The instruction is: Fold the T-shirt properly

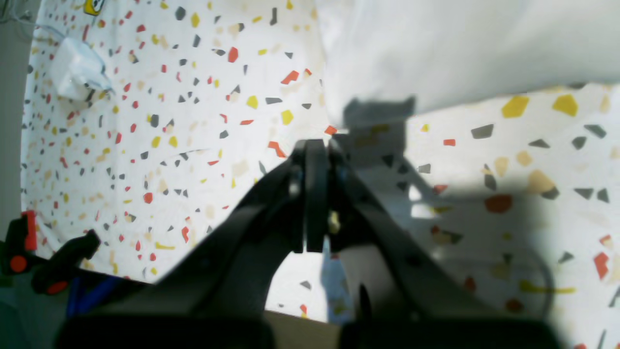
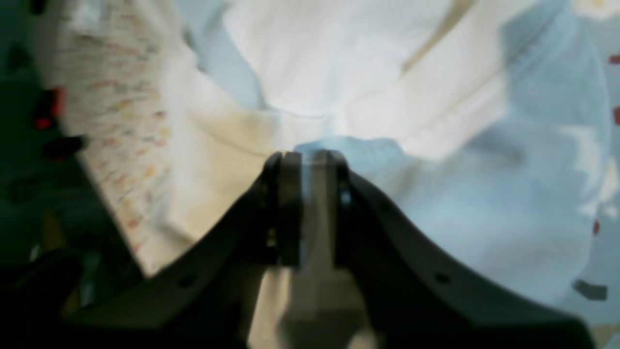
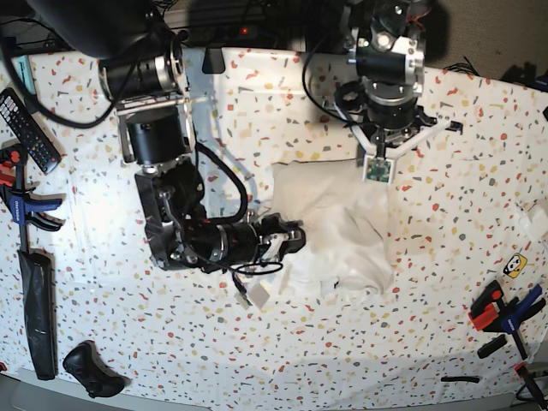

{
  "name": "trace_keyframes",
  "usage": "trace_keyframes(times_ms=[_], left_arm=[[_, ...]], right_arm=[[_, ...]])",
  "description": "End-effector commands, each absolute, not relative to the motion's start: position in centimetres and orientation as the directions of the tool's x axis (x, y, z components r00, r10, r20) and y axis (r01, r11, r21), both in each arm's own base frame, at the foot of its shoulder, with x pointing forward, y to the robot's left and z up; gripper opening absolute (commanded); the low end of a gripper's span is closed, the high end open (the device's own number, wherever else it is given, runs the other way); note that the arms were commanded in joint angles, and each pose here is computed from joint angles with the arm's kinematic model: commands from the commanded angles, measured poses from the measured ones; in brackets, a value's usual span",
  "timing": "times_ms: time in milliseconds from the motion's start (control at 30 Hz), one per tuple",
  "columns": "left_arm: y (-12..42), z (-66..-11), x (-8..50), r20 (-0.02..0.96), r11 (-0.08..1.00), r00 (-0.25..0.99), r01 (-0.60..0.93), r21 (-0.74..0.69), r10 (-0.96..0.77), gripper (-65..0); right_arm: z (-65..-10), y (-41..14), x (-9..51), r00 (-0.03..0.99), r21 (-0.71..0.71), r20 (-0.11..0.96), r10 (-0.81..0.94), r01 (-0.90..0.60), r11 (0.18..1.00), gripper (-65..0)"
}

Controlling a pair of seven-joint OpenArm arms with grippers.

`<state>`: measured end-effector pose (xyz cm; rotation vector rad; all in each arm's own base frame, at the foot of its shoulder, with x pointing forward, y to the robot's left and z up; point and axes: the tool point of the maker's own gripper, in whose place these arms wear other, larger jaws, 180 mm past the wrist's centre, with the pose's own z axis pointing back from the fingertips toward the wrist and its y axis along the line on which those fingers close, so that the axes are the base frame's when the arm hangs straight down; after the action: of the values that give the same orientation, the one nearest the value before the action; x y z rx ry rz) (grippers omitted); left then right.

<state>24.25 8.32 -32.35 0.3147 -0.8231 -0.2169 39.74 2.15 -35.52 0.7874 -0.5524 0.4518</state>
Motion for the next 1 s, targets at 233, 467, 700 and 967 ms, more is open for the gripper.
trace_keyframes(times_ms=[233, 467, 700, 967], left_arm=[[9.0, -27.9, 23.4, 0.777, 0.947, 0.570, 0.004, 0.321, -0.266, -65.0], [10.0, -28.8, 22.2, 0.744, 0.924, 0.578, 0.048, 0.379, -0.335, -65.0], [10.8, -29.1, 21.7, 0.730, 0.913, 0.581, 0.055, 0.405, -0.359, -65.0], [10.8, -29.3, 21.4, 0.724, 0.912, 0.587, 0.061, 0.407, -0.362, -65.0]], right_arm=[[-23.6, -3.2, 43.5, 0.549, 0.387, 0.835, 0.040, -0.637, 0.667, -55.8], [-28.7, -9.4, 40.5, 0.630, 0.366, 0.772, 0.086, -0.550, 0.751, -55.8], [-28.0, -13.1, 35.9, 0.584, 0.311, 0.809, 0.067, -0.522, 0.794, -55.8], [-29.8, -17.8, 30.1, 0.621, 0.287, 0.784, 0.019, -0.389, 0.875, -55.8]])
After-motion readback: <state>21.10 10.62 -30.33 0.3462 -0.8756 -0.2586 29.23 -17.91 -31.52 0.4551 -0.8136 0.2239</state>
